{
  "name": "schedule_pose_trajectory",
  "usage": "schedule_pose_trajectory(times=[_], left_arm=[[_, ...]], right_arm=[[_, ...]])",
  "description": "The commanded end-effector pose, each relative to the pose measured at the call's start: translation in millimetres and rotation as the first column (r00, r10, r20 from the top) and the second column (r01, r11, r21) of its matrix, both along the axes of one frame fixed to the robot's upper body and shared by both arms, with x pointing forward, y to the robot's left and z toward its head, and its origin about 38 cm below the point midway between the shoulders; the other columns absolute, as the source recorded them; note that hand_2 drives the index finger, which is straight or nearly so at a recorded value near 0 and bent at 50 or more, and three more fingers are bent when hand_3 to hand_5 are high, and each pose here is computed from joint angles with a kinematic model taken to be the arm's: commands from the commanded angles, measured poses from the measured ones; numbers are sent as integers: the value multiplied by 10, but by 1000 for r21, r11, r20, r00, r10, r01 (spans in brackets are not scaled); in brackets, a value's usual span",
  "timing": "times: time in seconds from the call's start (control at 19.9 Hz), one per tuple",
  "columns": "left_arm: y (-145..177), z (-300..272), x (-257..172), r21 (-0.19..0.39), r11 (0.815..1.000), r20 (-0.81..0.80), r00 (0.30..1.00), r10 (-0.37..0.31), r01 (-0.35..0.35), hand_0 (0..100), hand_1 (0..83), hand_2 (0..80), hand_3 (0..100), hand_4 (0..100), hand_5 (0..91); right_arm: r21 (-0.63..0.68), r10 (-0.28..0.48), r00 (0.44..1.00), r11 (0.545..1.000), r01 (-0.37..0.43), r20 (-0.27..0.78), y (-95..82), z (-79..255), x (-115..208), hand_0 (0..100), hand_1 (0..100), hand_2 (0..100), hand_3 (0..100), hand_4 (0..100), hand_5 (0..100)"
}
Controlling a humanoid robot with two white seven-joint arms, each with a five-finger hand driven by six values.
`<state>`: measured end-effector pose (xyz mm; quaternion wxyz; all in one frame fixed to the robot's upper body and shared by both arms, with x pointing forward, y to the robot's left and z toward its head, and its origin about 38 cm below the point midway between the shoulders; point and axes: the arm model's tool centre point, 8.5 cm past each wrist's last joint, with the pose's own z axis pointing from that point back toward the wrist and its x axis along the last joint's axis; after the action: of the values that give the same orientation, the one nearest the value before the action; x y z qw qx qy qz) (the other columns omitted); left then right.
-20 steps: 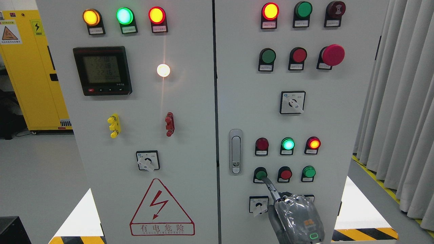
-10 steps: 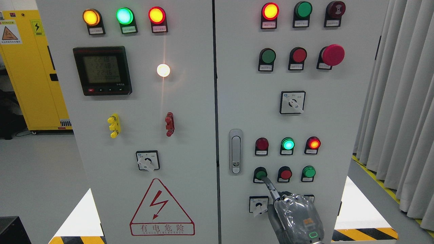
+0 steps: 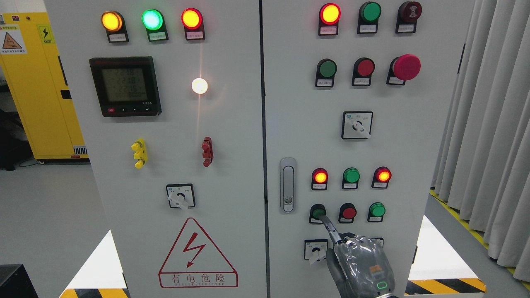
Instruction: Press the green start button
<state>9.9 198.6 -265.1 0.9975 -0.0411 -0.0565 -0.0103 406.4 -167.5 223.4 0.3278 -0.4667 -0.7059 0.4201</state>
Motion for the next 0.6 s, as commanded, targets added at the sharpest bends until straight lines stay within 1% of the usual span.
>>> schedule_pose_trajectory(times=[0.0,0.55], left_arm=[[0,0,0,-1,1000,0,1000,1,-1,120,556,0,0,0,0],[0,0,0,-1,1000,0,1000,1,-1,120,556,0,0,0,0]], right_arm=[[0,-3,1000,1000,3,-5,-10,-2,9,885,912,0,760,793,919],[6,-9,1000,1000,8,16,-33,35,-24,871,910,0,756,793,919]])
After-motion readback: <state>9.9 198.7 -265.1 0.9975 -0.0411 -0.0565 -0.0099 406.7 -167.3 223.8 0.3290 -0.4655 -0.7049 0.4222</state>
